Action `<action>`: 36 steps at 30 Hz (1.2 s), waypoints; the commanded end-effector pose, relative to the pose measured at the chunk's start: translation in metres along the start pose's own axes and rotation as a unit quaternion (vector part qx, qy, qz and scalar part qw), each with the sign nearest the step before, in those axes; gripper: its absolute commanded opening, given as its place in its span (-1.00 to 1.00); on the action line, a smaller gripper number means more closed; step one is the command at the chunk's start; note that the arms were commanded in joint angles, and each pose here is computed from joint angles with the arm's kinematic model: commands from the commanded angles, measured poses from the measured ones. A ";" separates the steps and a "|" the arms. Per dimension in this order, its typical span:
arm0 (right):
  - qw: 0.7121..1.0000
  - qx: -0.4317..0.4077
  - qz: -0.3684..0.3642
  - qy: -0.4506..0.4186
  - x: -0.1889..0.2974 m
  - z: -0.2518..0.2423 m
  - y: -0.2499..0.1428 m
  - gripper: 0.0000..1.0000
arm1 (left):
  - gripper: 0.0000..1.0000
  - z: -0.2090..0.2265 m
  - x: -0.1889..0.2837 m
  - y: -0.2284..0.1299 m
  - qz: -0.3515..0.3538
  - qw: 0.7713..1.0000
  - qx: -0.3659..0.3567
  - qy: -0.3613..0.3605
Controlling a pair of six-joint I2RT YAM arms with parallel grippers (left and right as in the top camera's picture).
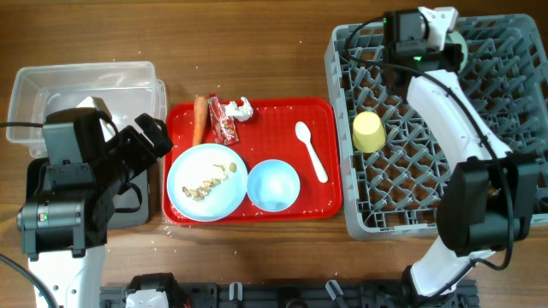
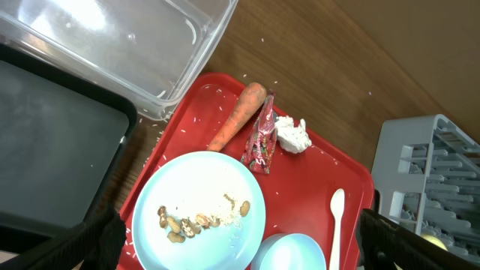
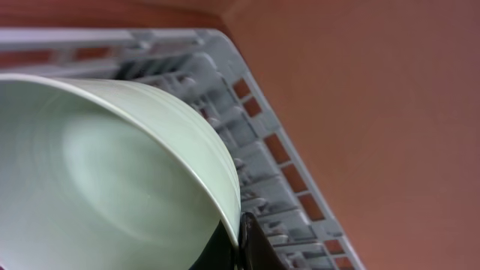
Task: Sort waste into correct bins and load items into the dishwasher rack
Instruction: 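Carry the teal bowl to the back of the rack and release, then grasp the small blue bowl with the right gripper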
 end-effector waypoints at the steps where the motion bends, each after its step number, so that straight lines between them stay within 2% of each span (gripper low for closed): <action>1: 0.999 0.037 0.010 -0.005 -0.008 0.006 -0.006 -0.91 | 1.00 -0.001 0.004 0.002 -0.009 1.000 0.003 0.002; 7: 0.995 0.097 0.028 0.005 -0.011 0.039 -0.028 -0.92 | 1.00 -0.001 0.003 0.002 -0.008 1.000 0.003 0.002; 13: 0.994 0.101 0.003 0.034 0.022 0.050 -0.026 -0.88 | 1.00 -0.001 0.003 0.002 -0.008 1.000 0.003 0.002; 18: 0.995 0.084 -0.024 0.052 0.053 0.038 -0.015 -0.60 | 1.00 -0.001 0.003 0.002 -0.008 1.000 0.003 0.002; 21: 0.995 0.062 -0.029 0.070 0.068 0.023 -0.009 -0.33 | 1.00 -0.001 0.003 0.002 -0.008 1.000 0.003 0.002; 22: 0.993 0.057 -0.031 0.095 0.077 0.015 -0.005 -0.22 | 1.00 -0.001 0.003 0.002 -0.008 1.000 0.003 0.002; 23: 0.991 0.052 -0.033 0.116 0.084 0.010 -0.003 -0.23 | 1.00 -0.001 0.003 0.002 -0.008 1.000 0.003 0.002; 30: 0.958 -0.002 -0.036 0.284 0.140 -0.031 0.005 -0.42 | 1.00 -0.001 0.003 0.002 -0.008 1.000 0.003 0.002; 33: 0.944 -0.012 -0.022 0.328 0.151 -0.037 0.001 -0.42 | 1.00 -0.001 0.003 0.002 -0.008 1.000 0.003 0.002; 34: 0.937 -0.005 -0.010 0.348 0.155 -0.035 -0.003 -0.41 | 1.00 -0.001 0.003 0.002 -0.008 1.000 0.003 0.002; 36: 0.898 0.037 0.031 0.438 0.173 -0.023 -0.018 -0.33 | 1.00 -0.001 0.003 0.002 -0.008 1.000 0.003 0.002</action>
Point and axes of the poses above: each gripper's point midway between its finger pads, its own x axis back along the fingers, its own z axis along the line the jaws close on, y = z × x, the point moved 9 cm from there along x, back along the fingers, and after that the axes turned 8 degrees about -x, right-handed, at the moved point
